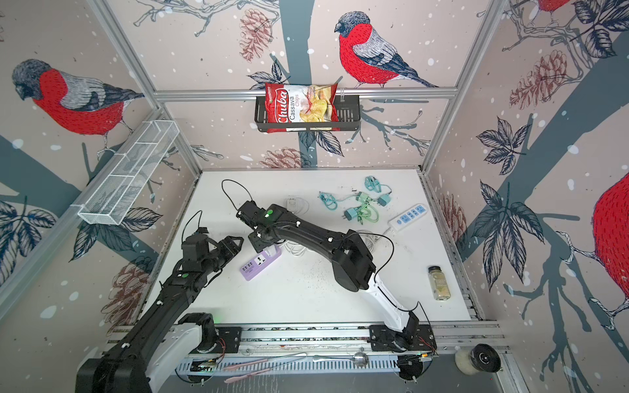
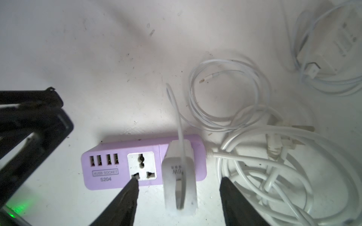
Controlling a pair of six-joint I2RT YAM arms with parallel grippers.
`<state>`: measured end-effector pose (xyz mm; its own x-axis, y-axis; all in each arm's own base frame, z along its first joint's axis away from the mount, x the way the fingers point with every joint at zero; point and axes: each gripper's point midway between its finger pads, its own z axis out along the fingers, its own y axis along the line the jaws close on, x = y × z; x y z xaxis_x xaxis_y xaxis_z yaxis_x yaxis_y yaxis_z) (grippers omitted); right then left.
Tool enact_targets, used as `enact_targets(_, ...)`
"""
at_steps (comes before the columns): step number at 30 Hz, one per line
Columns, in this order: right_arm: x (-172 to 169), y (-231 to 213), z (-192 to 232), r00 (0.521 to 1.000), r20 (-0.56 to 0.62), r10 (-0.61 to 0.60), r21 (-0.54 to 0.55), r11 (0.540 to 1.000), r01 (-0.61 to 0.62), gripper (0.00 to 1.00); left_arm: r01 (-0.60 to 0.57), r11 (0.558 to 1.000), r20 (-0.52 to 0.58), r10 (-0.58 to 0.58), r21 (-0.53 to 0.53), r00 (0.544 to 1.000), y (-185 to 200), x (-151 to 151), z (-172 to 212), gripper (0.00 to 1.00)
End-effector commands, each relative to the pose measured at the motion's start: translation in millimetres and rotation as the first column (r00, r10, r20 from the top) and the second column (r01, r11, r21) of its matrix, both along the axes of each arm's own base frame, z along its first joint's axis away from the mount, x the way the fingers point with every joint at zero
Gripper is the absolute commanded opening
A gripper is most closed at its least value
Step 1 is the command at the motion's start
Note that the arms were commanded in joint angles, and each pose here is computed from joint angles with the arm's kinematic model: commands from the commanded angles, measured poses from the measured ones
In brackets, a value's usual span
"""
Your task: Insert the plug
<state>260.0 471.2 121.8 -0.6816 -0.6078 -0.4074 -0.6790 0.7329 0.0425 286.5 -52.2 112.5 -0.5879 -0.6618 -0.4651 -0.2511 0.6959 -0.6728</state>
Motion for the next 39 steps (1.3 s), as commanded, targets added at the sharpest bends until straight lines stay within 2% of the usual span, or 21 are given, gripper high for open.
enact_targets(1, 8, -18, 20, 0.998, 0.032, -0.056, 0.018, 0.998, 0.055, 0.69, -0.021, 0.996, 0.011, 0.02, 0.087, 1.0, 11, 9, 11, 0.73)
enact_targets(6, 23, -54, 45, 0.99, 0.051, -0.133, 0.109, 0.986, 0.127, 0.69, -0.037, 0.989, 0.031, 0.033, 0.14, 0.999, 18, 31, 38, 0.73)
enact_targets(10, 59, -93, 51, 0.967, 0.065, -0.245, 0.182, 0.956, 0.23, 0.69, -0.011, 0.991, 0.055, 0.004, 0.137, 0.999, 11, 60, 63, 0.69)
enact_targets(16, 138, -161, 31, 0.893, 0.089, -0.442, 0.205, 0.885, 0.418, 0.68, 0.098, 0.97, 0.03, -0.108, 0.222, 0.994, -26, 117, 72, 0.66)
enact_targets(20, 165, -190, 24, 0.859, 0.068, -0.508, 0.234, 0.845, 0.481, 0.66, 0.225, 0.943, -0.036, -0.223, 0.244, 0.974, -69, 157, 57, 0.63)
enact_targets(25, 175, -208, 23, 0.85, 0.066, -0.522, 0.242, 0.835, 0.494, 0.64, 0.377, 0.888, -0.227, -0.322, 0.265, 0.919, -129, 190, 6, 0.54)
enact_targets(29, 173, -218, 25, 0.845, 0.072, -0.53, 0.248, 0.83, 0.499, 0.64, 0.427, 0.856, -0.285, -0.349, 0.29, 0.893, -163, 201, -18, 0.44)
enact_targets(39, 167, -241, 21, 0.837, 0.067, -0.543, 0.249, 0.821, 0.513, 0.63, 0.399, 0.847, -0.342, -0.28, 0.352, 0.897, -167, 192, -38, 0.46)
